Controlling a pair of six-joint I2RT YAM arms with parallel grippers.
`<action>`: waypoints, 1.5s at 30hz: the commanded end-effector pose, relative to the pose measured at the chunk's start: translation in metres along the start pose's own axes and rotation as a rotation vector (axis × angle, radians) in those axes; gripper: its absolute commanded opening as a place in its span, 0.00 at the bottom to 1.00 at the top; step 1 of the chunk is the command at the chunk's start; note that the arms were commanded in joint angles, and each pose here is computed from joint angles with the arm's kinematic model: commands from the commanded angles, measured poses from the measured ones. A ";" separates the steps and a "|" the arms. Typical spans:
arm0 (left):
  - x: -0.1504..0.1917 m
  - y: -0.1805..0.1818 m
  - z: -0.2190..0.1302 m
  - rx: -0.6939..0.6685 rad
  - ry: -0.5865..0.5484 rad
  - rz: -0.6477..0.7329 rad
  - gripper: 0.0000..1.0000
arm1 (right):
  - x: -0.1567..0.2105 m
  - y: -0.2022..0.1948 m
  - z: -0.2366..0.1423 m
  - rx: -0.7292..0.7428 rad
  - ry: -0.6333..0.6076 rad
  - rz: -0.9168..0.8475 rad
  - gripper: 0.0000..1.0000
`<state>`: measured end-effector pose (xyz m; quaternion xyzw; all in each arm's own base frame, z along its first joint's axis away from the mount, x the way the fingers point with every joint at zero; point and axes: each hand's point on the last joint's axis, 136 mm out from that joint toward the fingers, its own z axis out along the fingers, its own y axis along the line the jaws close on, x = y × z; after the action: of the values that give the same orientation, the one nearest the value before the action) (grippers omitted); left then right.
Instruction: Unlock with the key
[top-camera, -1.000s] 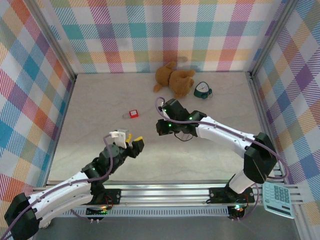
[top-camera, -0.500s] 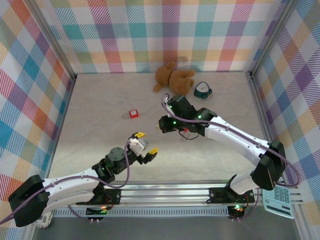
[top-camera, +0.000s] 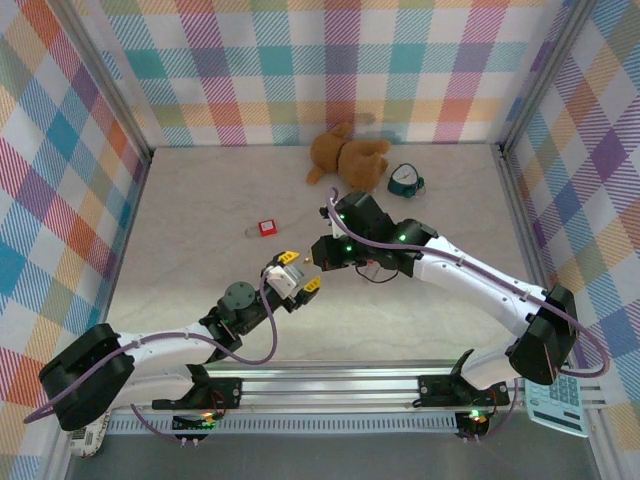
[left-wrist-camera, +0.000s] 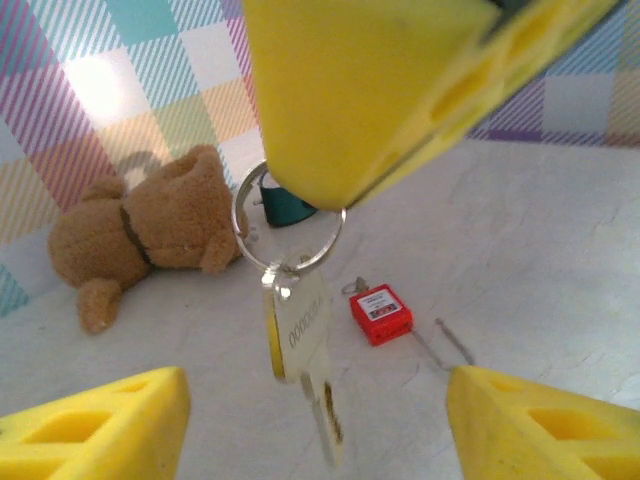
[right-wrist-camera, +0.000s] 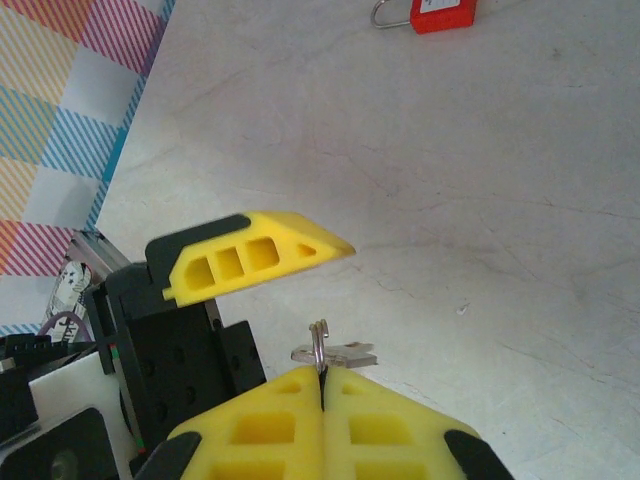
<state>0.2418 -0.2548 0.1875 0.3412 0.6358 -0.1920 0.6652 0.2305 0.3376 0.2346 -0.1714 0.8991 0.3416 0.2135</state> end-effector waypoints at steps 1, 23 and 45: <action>-0.029 0.005 0.002 0.007 -0.111 -0.041 0.62 | -0.007 0.016 -0.013 -0.052 -0.037 -0.007 0.00; -0.018 0.001 0.010 0.047 -0.101 -0.112 0.28 | 0.000 0.017 -0.012 -0.083 -0.022 0.010 0.00; -0.018 0.000 0.007 0.064 -0.065 -0.100 0.05 | -0.001 -0.029 -0.008 0.046 -0.096 0.044 0.00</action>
<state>0.2426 -0.2603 0.1783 0.3286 0.6499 -0.2468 0.6393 0.2332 0.3244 0.2253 -0.1489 0.8964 0.3457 0.2343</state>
